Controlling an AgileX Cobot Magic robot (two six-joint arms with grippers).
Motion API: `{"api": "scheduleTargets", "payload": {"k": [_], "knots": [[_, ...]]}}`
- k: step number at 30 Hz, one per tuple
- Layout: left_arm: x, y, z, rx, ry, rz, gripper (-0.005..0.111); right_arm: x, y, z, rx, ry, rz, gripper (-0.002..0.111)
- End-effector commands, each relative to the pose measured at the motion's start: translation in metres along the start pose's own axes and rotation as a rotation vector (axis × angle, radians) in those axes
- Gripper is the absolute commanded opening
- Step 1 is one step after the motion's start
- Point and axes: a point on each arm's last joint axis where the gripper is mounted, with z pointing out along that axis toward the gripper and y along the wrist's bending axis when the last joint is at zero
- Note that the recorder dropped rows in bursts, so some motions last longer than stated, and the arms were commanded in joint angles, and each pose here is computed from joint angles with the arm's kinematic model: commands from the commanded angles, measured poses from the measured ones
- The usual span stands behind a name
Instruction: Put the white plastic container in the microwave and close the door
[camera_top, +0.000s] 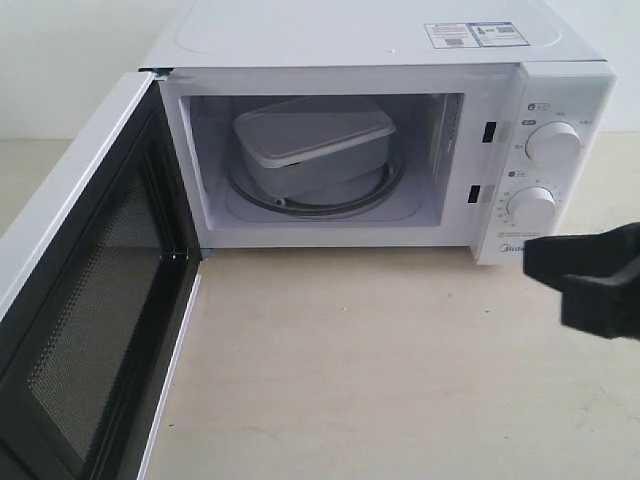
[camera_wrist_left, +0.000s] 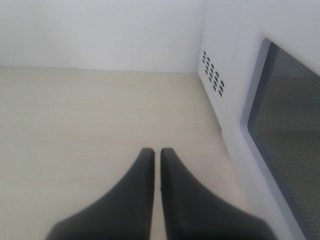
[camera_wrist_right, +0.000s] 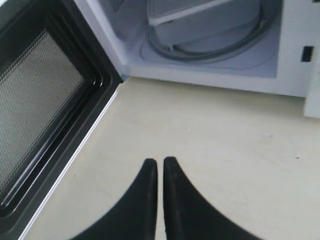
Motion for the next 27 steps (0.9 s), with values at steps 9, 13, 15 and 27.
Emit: {"api": "scheduleTargets", "payload": {"k": [9, 13, 15, 27], "knots": [[-0.001, 0.000, 0.000, -0.001, -0.011, -0.016, 0.004, 0.013, -0.029, -0.035, 0.141, -0.244, 0.073, 0.000], [-0.001, 0.000, 0.000, -0.001, -0.011, -0.016, 0.004, 0.012, -0.029, -0.034, 0.138, -0.252, 0.074, 0.000], [-0.001, 0.000, 0.000, -0.001, -0.011, -0.016, 0.004, 0.012, -0.029, -0.034, 0.138, -0.252, 0.074, 0.000], [-0.001, 0.000, 0.000, -0.001, -0.011, -0.016, 0.004, 0.012, -0.029, -0.034, 0.138, -0.252, 0.074, 0.000]]}}
